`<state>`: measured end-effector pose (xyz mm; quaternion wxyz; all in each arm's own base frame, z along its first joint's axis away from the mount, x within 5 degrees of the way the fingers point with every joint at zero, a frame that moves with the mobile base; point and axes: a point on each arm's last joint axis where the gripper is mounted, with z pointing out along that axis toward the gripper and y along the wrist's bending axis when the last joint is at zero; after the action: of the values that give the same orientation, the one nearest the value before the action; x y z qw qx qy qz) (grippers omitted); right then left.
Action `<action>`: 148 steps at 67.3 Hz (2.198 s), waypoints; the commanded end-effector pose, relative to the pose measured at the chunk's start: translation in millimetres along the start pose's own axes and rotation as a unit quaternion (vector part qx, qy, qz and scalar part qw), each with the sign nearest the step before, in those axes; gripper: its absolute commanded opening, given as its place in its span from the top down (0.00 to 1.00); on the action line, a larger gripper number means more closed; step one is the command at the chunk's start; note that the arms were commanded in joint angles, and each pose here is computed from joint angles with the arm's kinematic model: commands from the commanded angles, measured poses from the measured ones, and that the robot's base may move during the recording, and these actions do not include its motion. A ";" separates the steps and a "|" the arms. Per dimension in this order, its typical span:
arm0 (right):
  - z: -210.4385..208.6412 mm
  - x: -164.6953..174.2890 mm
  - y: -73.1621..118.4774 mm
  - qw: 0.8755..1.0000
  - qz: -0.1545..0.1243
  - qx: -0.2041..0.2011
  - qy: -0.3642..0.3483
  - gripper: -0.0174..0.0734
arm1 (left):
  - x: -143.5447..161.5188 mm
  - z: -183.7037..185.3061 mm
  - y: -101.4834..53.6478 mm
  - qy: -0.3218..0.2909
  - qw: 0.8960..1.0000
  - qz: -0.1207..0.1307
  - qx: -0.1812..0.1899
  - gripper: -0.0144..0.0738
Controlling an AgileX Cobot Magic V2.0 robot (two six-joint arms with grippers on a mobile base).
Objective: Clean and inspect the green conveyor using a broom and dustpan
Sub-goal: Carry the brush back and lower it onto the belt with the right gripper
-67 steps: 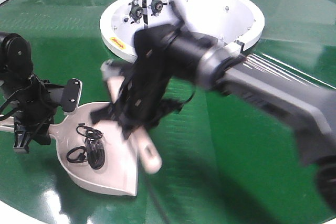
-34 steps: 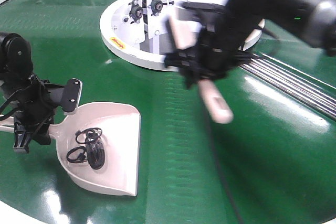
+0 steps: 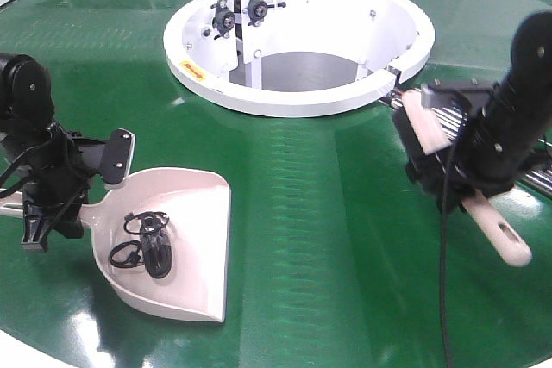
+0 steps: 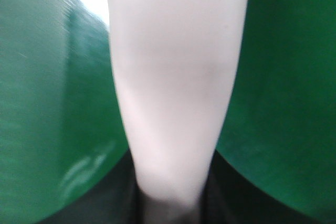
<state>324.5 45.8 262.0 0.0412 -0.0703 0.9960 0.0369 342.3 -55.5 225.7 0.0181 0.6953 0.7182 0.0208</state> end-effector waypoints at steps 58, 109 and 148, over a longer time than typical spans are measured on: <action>58.2 29.1 -7.2 0.999 -0.010 0.006 0.039 0.80 | -3.5 -23.7 -0.7 -0.021 0.999 -0.008 -0.035 0.85; 58.0 31.3 -7.0 0.999 -0.009 0.006 0.051 0.72 | -2.8 -23.5 -3.9 -0.016 1.000 -0.010 -0.017 0.82; 55.7 33.4 -6.8 0.998 -0.010 0.005 0.057 0.27 | -3.3 -24.1 -1.7 -0.024 0.995 -0.090 -0.029 0.37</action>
<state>296.8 40.6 185.7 -0.0415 -0.0796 0.9956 0.0255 340.2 -56.4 225.7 0.0137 0.6465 0.7627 0.0082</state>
